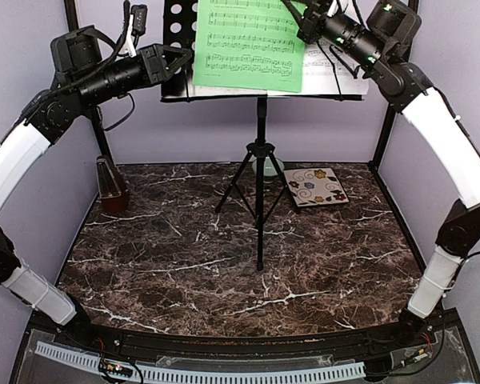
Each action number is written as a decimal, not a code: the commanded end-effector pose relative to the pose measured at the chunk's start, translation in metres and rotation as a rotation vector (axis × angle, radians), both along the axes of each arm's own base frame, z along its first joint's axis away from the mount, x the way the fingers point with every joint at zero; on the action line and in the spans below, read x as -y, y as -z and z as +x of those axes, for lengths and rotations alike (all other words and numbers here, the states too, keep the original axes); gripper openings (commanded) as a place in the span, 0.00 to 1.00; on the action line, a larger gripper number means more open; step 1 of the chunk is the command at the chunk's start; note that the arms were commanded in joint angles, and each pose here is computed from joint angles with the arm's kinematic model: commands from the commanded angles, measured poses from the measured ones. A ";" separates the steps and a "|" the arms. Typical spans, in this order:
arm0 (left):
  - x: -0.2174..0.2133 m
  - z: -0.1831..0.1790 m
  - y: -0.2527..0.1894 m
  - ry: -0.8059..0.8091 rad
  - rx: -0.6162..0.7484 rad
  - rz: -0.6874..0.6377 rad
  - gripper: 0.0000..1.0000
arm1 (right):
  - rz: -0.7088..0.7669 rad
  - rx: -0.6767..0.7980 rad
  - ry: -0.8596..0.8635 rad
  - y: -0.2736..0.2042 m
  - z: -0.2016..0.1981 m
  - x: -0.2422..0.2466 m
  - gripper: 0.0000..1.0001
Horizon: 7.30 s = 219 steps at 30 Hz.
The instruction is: Set up the instrument practice props
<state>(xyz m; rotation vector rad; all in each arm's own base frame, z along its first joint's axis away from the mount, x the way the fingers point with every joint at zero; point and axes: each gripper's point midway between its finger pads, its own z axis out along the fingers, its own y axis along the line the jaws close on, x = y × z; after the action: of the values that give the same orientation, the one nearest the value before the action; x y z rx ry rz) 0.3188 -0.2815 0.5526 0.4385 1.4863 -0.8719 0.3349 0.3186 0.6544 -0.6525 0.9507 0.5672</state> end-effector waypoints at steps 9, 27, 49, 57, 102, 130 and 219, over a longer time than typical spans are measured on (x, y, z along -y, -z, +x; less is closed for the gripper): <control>0.004 0.006 -0.006 0.017 -0.064 -0.076 0.22 | 0.008 0.072 -0.003 -0.009 -0.003 0.000 0.00; 0.013 0.005 -0.009 0.103 -0.172 -0.204 0.15 | -0.001 0.087 0.015 -0.006 -0.003 0.001 0.00; -0.013 0.006 -0.010 -0.031 -0.076 -0.171 0.16 | 0.012 0.114 0.057 -0.013 -0.009 0.013 0.00; -0.010 0.014 0.000 -0.058 -0.077 -0.078 0.31 | 0.010 0.118 0.064 -0.012 -0.010 0.014 0.00; -0.009 0.003 -0.023 0.006 -0.128 -0.306 0.00 | 0.019 0.116 0.053 -0.005 -0.009 0.011 0.00; 0.014 -0.016 -0.033 0.075 0.018 -0.252 0.00 | -0.028 0.237 -0.057 -0.006 -0.028 -0.049 0.00; -0.002 -0.040 -0.043 0.037 0.061 -0.258 0.54 | 0.068 0.268 -0.079 -0.013 -0.046 -0.062 0.80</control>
<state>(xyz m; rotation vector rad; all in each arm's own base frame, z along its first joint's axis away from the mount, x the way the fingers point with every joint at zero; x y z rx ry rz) 0.3050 -0.2965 0.5667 0.2959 1.3864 -1.0364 0.3063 0.3953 0.6458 -0.7275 0.7095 0.5632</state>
